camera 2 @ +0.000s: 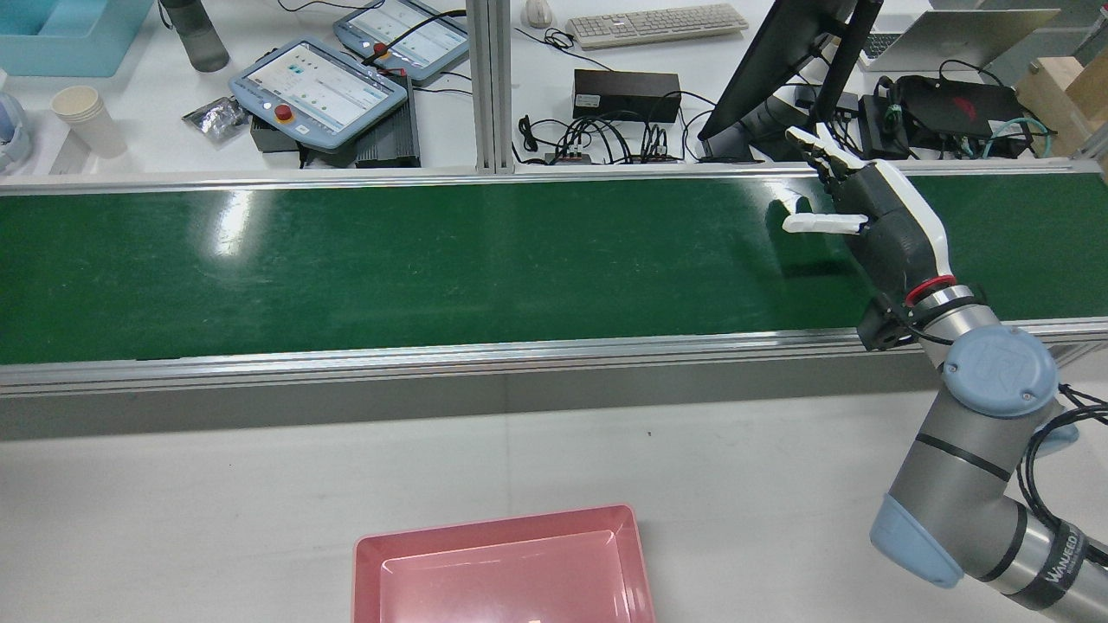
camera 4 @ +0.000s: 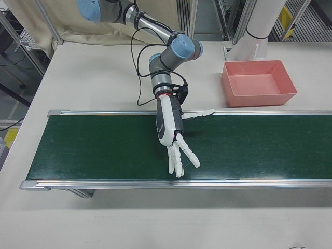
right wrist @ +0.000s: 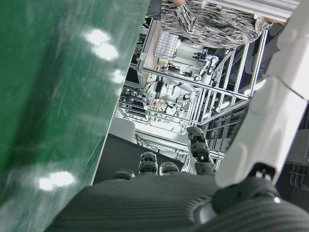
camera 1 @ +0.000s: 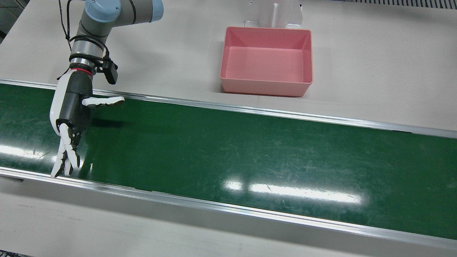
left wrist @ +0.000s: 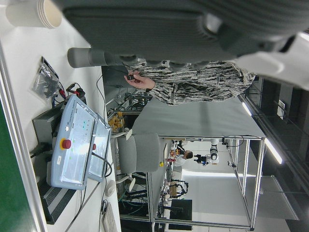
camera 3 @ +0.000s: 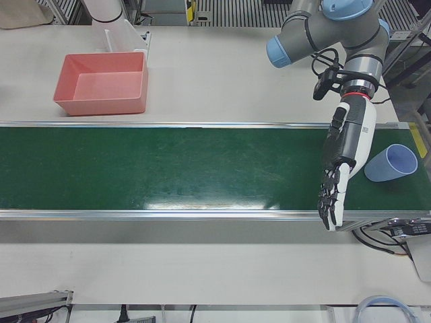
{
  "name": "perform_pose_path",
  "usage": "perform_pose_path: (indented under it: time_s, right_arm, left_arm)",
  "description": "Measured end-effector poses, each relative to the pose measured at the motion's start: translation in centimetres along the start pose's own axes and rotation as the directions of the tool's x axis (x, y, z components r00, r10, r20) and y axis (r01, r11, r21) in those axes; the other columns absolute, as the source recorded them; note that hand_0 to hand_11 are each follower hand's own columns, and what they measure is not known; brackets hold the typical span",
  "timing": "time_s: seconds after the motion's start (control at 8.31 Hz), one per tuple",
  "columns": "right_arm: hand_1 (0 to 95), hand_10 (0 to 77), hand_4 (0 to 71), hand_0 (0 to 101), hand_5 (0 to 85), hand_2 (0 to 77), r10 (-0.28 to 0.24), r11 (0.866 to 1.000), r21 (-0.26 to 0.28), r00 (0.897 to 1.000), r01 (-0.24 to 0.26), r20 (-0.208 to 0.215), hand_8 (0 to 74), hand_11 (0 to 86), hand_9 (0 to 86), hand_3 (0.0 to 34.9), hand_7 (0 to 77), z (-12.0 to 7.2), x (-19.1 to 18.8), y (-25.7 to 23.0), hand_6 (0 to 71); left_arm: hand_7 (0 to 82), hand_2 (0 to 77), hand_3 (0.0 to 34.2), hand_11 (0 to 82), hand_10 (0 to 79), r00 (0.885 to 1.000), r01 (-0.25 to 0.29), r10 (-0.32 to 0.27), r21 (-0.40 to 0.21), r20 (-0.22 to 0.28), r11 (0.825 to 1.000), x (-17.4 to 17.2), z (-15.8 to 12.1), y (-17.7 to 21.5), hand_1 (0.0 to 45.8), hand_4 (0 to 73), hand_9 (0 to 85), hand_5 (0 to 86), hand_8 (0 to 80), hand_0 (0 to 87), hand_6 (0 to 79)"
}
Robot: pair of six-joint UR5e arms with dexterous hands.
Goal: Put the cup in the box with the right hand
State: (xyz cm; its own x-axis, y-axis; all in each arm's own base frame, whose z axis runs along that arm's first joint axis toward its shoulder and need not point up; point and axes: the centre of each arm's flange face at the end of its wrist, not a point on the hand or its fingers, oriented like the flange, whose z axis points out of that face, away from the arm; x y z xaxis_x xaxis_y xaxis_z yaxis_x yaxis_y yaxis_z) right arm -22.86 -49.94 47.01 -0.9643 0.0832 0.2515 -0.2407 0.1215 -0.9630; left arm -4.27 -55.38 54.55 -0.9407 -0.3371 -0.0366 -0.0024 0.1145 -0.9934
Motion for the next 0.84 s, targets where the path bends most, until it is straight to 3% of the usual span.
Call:
perform_pose_path:
  time_s: [0.48,0.84]
  right_arm:
    - [12.0,0.0,0.0,47,5.5,0.5,0.042,0.998,-0.044,0.999,-0.041,0.025,4.9,0.5,8.2,0.0,1.1,0.5,-0.1,-0.1,1.6]
    - [13.1,0.0,0.0,47,5.5,0.5,0.034,0.999,-0.04,0.999,-0.033,0.022,6.5,0.5,8.7,0.0,1.1,0.5,0.3,-1.2,1.6]
  left_arm:
    - [0.5,1.1,0.0,0.0,0.0,1.0,0.0,0.0,-0.001,0.0,1.0,0.0,0.0,0.0,0.5,1.1,0.0,0.5,0.0,0.0,0.0]
    - [0.5,1.1,0.0,0.0,0.0,1.0,0.0,0.0,-0.001,0.0,1.0,0.0,0.0,0.0,0.5,1.1,0.0,0.5,0.0,0.0,0.0]
